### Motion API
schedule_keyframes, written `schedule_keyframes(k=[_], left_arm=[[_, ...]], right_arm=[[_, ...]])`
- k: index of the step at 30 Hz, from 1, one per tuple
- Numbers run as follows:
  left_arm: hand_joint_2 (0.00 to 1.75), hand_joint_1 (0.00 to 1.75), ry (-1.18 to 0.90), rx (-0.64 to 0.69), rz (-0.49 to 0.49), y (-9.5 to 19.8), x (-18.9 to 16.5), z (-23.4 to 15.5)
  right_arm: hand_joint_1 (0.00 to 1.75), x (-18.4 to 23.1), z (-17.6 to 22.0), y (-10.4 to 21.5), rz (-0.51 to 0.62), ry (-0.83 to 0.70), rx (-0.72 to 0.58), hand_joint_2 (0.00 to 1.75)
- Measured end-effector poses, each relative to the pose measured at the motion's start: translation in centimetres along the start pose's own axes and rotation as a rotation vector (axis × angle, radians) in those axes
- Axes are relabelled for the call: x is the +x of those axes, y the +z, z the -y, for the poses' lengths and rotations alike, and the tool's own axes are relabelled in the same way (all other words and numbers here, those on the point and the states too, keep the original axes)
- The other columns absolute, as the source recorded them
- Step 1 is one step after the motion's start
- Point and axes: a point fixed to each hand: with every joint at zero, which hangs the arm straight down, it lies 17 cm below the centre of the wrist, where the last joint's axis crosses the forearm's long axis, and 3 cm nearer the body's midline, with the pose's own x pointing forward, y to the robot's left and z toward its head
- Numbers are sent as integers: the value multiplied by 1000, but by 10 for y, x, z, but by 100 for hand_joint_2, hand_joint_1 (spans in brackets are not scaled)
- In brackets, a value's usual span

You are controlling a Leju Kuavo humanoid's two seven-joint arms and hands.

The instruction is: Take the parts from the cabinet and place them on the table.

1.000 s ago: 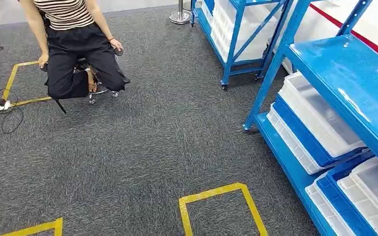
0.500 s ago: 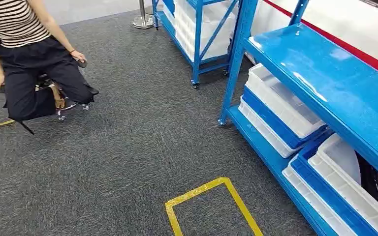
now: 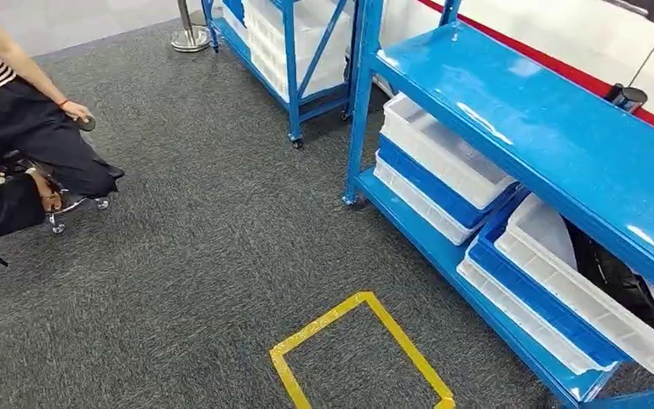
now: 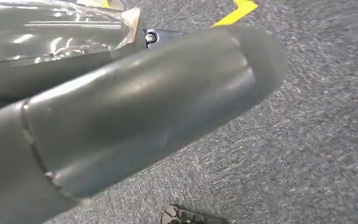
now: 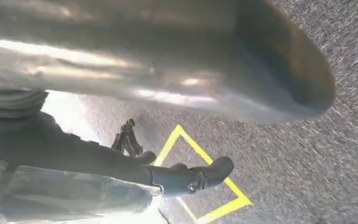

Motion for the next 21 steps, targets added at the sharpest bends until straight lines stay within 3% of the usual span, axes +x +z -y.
schedule_keyframes(k=[21], left_arm=[[0,0,16,8,-2,-2,1,-3]], right_arm=[[0,-2,0,0,0,9,-2,0]])
